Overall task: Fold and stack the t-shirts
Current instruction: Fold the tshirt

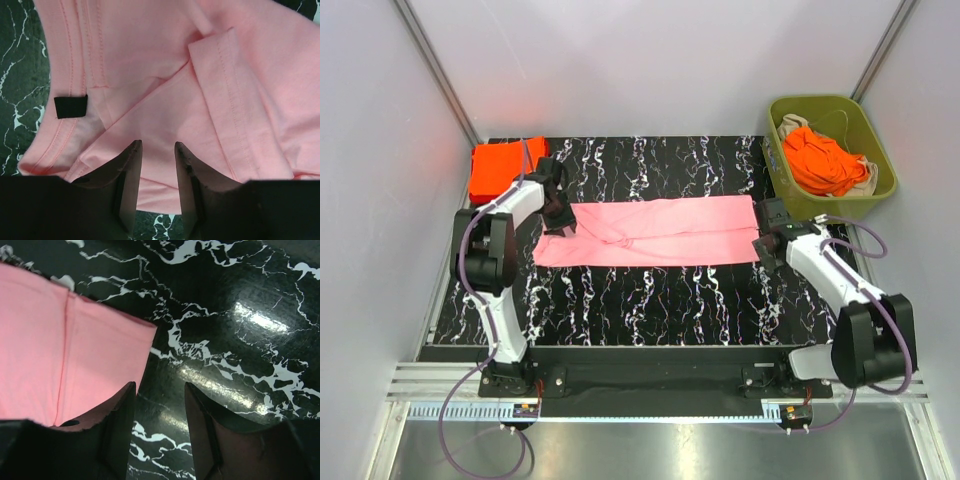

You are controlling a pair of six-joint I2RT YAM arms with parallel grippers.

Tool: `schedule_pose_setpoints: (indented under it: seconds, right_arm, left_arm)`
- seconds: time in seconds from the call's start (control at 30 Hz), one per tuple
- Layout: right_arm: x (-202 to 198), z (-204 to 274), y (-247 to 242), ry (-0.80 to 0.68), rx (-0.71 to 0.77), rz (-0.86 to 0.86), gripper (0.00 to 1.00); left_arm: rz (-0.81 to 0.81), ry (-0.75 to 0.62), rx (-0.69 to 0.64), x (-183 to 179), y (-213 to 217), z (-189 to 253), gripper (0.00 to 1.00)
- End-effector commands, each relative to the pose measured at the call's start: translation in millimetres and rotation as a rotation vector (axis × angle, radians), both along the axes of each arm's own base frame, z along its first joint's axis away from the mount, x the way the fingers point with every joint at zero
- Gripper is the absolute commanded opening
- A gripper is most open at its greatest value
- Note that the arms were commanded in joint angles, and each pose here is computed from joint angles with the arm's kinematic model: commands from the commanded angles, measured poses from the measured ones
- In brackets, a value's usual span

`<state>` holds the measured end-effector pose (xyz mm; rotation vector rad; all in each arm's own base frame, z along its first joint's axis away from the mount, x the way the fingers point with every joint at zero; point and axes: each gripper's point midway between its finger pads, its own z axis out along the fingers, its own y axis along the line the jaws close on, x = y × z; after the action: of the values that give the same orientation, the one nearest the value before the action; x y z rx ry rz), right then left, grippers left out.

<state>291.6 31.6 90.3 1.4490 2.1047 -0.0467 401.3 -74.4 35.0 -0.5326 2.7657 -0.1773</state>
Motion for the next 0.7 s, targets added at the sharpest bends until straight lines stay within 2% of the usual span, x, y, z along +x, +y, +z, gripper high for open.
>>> schedule_pose_setpoints:
  seconds: [0.0,0.1,0.27,0.67]
  right_arm:
    - [13,-11,-5,-0.018,0.045,-0.074,0.51]
    - [26,-23,-7,-0.003,0.092,-0.08,0.5]
    - [39,-38,-19,0.006,0.082,-0.109,0.48]
    - [43,-73,-22,0.083,0.076,-0.128,0.45]
  left_arm:
    - [0.001,-0.036,-0.004,17,0,2,0.38]
    - [-0.005,-0.016,-0.014,14,-3,-4,0.38]
    - [-0.005,-0.013,-0.004,11,-1,-5,0.38]
    - [-0.006,-0.042,0.005,13,0,8,0.38]
